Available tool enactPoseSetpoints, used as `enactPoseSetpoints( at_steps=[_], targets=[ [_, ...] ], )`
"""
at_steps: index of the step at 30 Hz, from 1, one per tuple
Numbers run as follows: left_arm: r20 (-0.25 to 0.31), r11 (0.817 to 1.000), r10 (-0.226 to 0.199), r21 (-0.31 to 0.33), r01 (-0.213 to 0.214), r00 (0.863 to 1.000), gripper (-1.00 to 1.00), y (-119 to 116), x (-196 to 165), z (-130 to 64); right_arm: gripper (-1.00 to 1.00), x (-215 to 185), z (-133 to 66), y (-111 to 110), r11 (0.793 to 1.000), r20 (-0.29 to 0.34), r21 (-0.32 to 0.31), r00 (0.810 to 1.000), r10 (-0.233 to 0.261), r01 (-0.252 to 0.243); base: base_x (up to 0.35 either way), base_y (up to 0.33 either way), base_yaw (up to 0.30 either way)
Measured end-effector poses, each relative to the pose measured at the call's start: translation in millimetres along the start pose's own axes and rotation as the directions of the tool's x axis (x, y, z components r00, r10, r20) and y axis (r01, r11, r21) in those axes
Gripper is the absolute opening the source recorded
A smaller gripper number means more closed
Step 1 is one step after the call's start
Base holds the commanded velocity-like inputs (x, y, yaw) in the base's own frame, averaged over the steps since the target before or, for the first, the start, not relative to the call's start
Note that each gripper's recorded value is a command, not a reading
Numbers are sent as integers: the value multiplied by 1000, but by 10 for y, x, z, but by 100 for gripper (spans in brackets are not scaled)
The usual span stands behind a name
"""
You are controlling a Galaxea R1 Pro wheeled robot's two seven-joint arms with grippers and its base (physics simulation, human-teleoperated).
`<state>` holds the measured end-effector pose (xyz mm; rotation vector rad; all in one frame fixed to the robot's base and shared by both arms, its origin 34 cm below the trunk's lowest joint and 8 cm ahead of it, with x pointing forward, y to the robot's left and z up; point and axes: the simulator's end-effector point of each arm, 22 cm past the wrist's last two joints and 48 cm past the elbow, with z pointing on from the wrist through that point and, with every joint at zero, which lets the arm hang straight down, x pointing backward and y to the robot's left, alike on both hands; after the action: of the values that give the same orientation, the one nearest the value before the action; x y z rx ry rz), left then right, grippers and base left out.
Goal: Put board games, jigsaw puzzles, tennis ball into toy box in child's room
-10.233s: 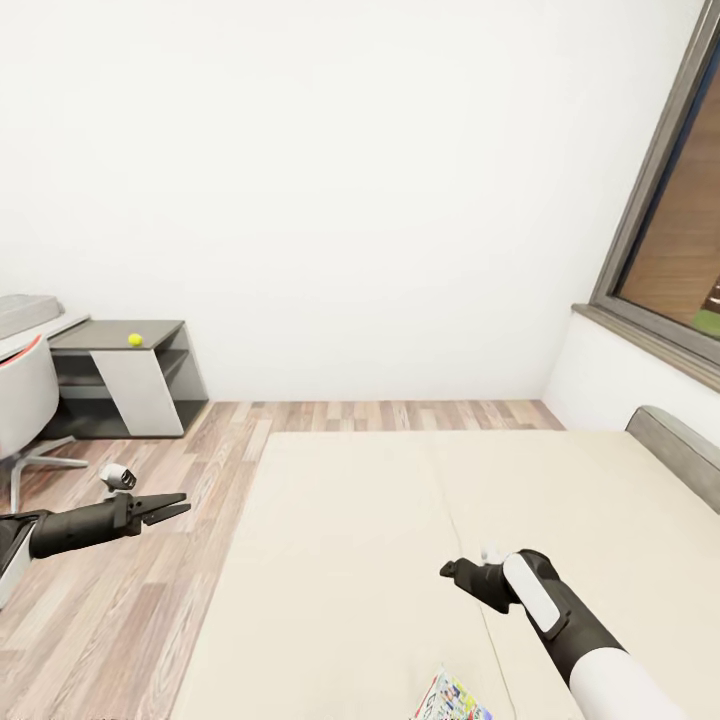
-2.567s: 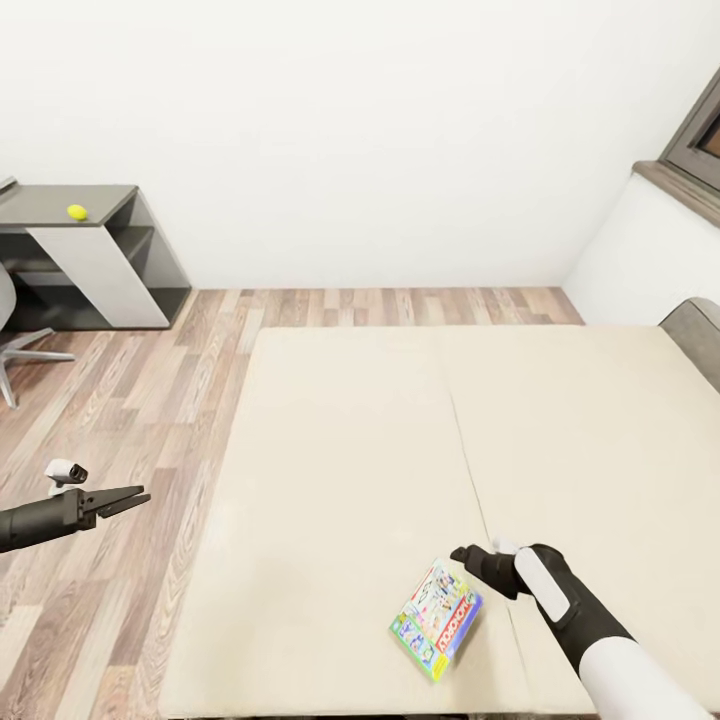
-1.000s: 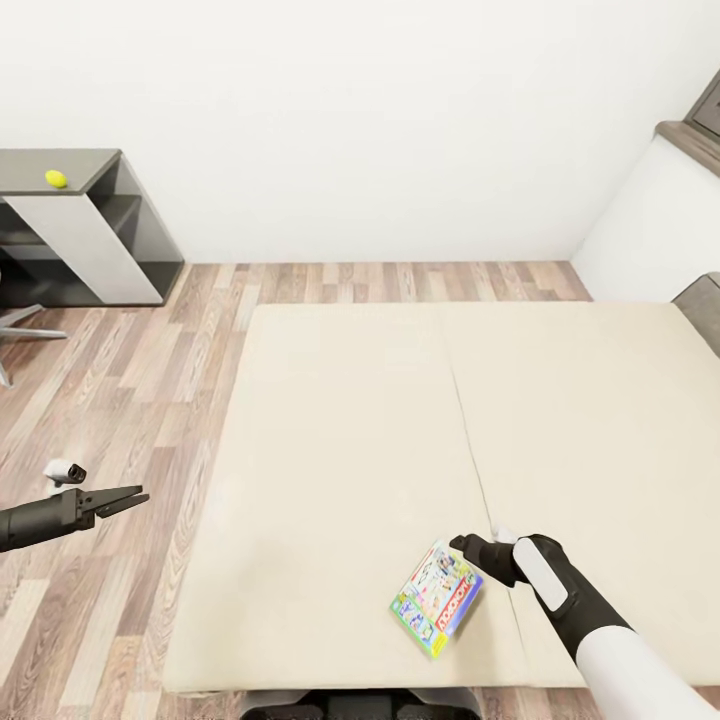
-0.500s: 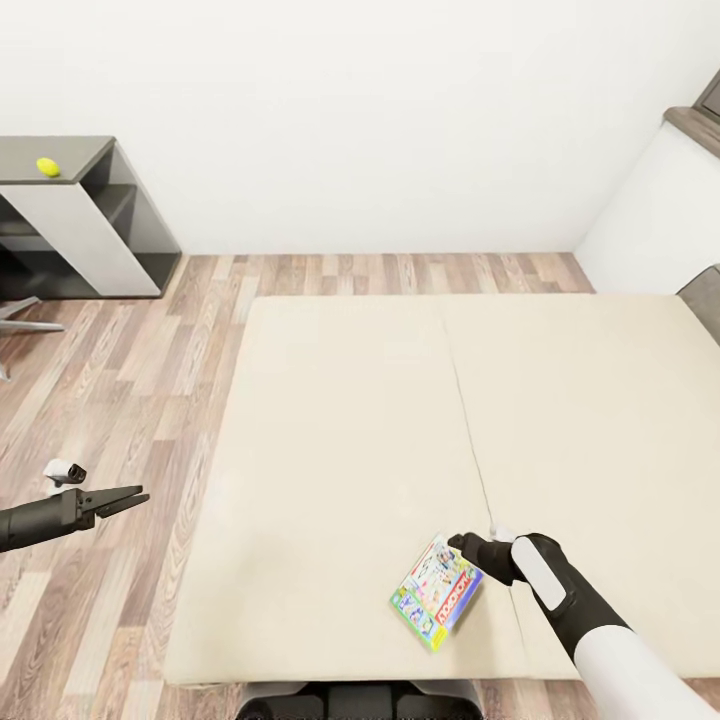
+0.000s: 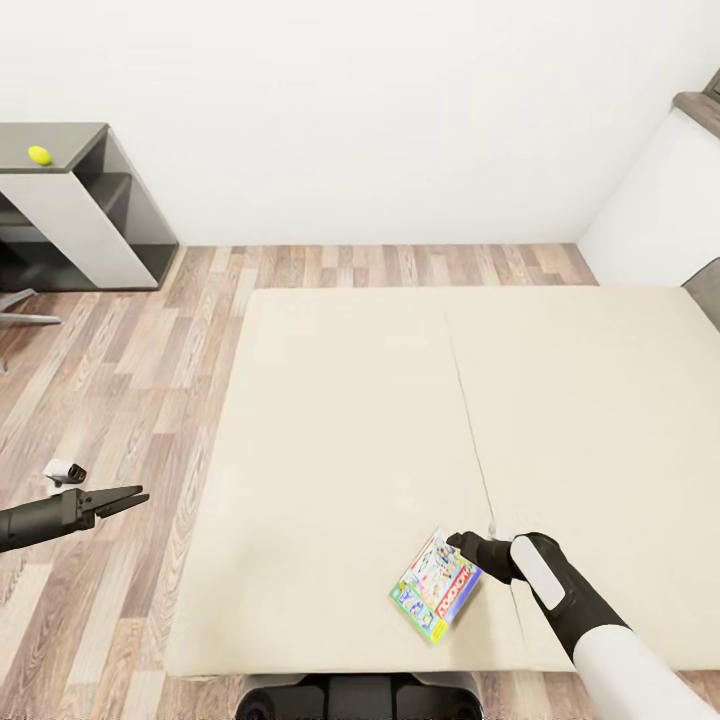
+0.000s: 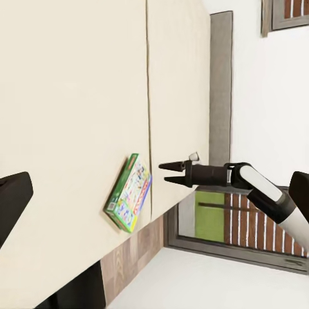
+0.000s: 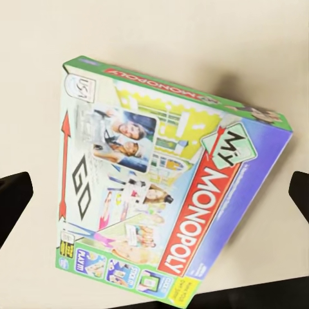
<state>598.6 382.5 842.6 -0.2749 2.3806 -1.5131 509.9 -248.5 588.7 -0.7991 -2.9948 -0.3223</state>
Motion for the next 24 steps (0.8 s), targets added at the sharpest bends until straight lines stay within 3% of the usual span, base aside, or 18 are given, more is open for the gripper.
enactPoseSetpoints(
  at_steps=[24],
  targets=[
    [-16, 999, -33, -14, 33, 999, 100, 174, 89, 45, 100, 34, 108, -35, 1000, -12, 4, 1000, -1, 1, 0, 0, 0]
  ],
)
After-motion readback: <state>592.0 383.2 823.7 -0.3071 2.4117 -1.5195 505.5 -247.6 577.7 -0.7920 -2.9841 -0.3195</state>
